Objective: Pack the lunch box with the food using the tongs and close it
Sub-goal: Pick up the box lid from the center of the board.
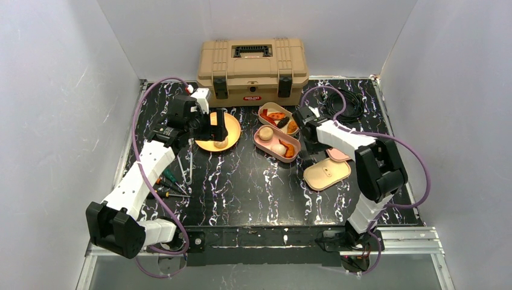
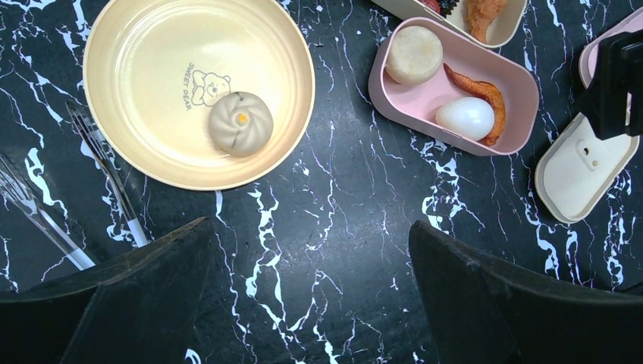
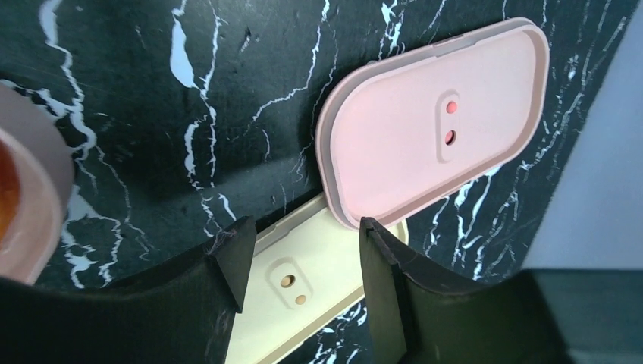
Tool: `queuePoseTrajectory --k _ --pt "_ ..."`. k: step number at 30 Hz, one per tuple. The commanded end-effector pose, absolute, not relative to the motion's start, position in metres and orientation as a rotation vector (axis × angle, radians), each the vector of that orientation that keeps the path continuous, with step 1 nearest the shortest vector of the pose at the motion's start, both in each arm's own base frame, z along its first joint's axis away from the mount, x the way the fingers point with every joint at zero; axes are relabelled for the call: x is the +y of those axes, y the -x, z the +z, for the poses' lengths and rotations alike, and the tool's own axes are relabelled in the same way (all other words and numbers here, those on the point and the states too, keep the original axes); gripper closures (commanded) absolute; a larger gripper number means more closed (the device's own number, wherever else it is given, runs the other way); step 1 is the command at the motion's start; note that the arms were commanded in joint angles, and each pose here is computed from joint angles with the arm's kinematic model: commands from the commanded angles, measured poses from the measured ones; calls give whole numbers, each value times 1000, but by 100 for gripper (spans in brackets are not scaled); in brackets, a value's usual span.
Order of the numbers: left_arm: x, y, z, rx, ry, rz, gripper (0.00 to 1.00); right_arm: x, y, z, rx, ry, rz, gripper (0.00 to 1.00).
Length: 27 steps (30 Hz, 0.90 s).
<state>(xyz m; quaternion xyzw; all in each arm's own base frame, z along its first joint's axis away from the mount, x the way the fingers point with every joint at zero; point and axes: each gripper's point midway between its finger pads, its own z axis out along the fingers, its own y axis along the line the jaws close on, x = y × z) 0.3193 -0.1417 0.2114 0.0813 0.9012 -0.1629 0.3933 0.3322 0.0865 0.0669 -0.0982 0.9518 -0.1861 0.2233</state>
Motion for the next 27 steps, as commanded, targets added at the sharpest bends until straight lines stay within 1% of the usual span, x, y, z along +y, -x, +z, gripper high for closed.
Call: queuePoseTrajectory --k 1,6,13,21,27 --pt "-137 -319 224 2255 -202 -405 2 77 -340 80 2560 313 -706 40" --pt "-138 -319 224 2255 -186 -438 2 74 -338 68 2552 352 -804 44" --pt "-138 -320 223 2264 -170 -455 2 73 -340 59 2521 393 -895 45" --pt "-137 -322 221 2269 -151 -477 2 68 -343 48 2494 416 -993 52" --pt "-137 -324 221 2273 -125 -520 2 66 -342 39 2486 435 -1050 53"
